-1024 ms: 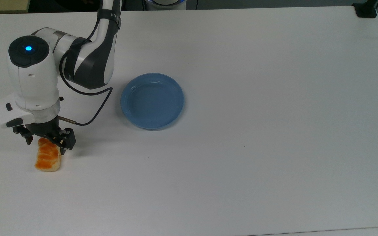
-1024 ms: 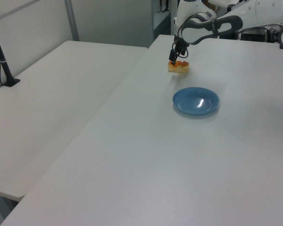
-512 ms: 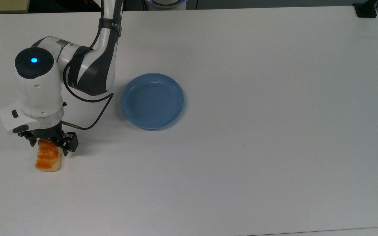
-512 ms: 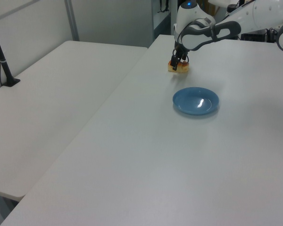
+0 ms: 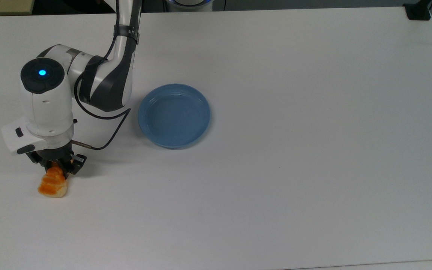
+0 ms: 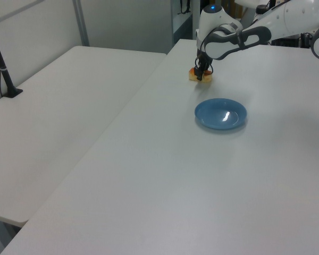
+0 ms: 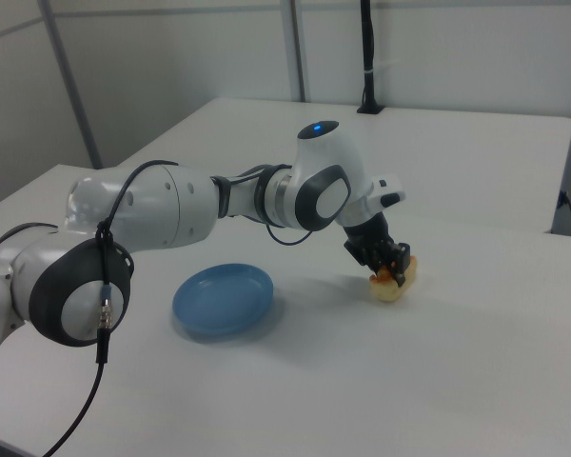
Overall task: Put the bread on a plate
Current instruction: 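Lift the bread roll and carry it over the blue plate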
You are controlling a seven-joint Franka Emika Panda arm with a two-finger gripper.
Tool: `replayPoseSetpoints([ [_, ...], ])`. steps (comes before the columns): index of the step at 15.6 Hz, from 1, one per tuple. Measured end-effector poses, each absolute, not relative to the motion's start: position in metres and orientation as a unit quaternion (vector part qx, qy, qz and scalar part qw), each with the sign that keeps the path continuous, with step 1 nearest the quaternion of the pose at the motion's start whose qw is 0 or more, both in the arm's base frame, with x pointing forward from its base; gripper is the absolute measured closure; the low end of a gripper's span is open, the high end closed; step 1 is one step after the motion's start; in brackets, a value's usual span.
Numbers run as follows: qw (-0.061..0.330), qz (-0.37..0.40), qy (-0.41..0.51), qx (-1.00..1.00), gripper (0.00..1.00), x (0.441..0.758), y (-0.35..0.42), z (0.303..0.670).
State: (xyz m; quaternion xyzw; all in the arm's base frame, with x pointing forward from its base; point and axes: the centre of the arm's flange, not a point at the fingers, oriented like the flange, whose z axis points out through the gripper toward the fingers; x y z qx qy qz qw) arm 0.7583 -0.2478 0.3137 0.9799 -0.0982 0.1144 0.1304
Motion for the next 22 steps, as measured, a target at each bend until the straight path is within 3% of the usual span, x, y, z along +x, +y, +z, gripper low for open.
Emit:
replayPoseSetpoints([
  [5, 0.131, 0.129, -0.105, 0.977, 0.61, 0.756, -0.249, 0.341],
  [10, 0.096, 0.094, -0.104, 0.986, 0.61, 0.727, -0.212, 0.43],
  [15, 0.058, 0.069, -0.074, 0.993, 0.62, 0.674, -0.14, 0.507],
  [18, 0.048, 0.038, -0.057, 0.997, 0.65, 0.645, -0.079, 0.519],
  [22, 0.046, 0.008, -0.045, 0.998, 0.65, 0.633, -0.011, 0.492],
])
